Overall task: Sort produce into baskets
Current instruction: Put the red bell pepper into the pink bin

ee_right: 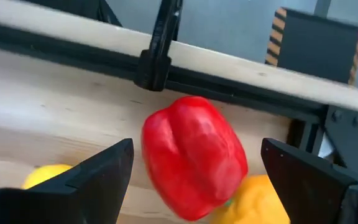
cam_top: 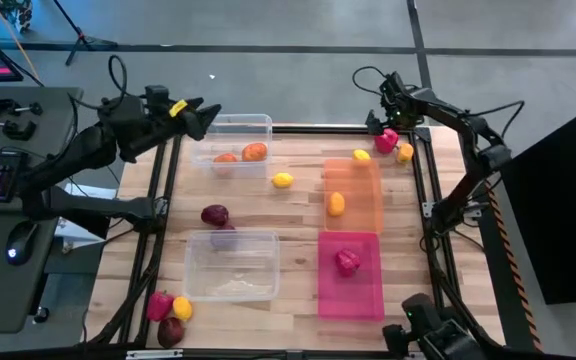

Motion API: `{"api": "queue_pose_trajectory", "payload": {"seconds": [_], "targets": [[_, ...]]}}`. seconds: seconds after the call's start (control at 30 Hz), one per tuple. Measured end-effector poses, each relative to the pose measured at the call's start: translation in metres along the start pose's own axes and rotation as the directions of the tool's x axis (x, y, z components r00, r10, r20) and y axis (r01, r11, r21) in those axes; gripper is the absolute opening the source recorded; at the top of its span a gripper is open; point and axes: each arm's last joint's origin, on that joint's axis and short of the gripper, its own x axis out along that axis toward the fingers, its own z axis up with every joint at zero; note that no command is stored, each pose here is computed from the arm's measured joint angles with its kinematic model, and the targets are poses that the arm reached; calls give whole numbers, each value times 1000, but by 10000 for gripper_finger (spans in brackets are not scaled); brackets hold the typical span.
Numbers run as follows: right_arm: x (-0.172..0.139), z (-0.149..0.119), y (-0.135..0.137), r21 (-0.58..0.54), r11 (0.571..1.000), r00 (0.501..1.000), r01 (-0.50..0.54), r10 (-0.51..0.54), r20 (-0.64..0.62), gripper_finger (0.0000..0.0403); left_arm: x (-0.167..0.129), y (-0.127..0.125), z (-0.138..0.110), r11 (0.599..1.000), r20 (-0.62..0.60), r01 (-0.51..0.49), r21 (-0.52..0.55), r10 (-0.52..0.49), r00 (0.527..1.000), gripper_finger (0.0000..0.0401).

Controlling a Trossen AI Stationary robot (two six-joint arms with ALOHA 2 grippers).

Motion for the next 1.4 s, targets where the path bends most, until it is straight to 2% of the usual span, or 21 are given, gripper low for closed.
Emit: {"api": "queue_pose_trajectory", "payload": {"seconds": [0.1, 0.23, 0.5, 0.63, 0.73, 0.83, 0.93, 1.03, 1.13, 1.23, 1.33, 1.4], "targets": [[9, -1, 1, -73, 997, 999, 27, -30, -33, 342, 2, 4, 2, 1000, -5, 5, -5, -5, 1000, 397], [20, 0, 3, -94, 996, 997, -3, -4, -71, 342, 4, 7, 4, 1000, -18, 22, -2, -22, 1000, 397], [48, -2, 6, -151, 989, 988, 5, -29, -154, 342, 6, 13, 8, 1000, -27, 30, -8, -30, 999, 397], [50, -1, 7, -151, 989, 988, 7, -31, -154, 338, 7, 15, 9, 1000, -20, 18, -10, -18, 1000, 397], [45, -3, 5, -154, 988, 987, 12, -37, -156, 312, 7, 16, 10, 1000, -23, 21, -11, -21, 1000, 397], [33, -4, 4, -159, 987, 989, 12, -35, -140, 267, 7, 18, 11, 1000, -18, 15, -13, -15, 1000, 397], [10, -3, 1, -144, 990, 998, -1, -9, -70, 264, 7, 20, 13, 1000, -4, 1, -5, -1, 1000, 397], [-25, -3, -1, -100, 992, 994, -80, 87, 61, 264, 6, 22, 16, 1000, 28, -2, -10, 3, 1000, 397], [-70, -7, 1, -112, 968, 941, -224, 245, 233, 264, 6, 21, 22, 1000, 78, 12, -24, -10, 997, 397], [-112, -17, 8, -206, 900, 830, -383, 434, 352, 264, 6, 19, 26, 998, 126, 32, -57, -24, 992, 397], [-144, -36, 21, -309, 805, 724, -506, 591, 356, 264, 7, 17, 27, 995, 139, 50, -83, -38, 990, 397], [-159, -53, 36, -368, 749, 680, -551, 659, 323, 264, 7, 16, 27, 994, 125, 69, -83, -58, 990, 397]]}}
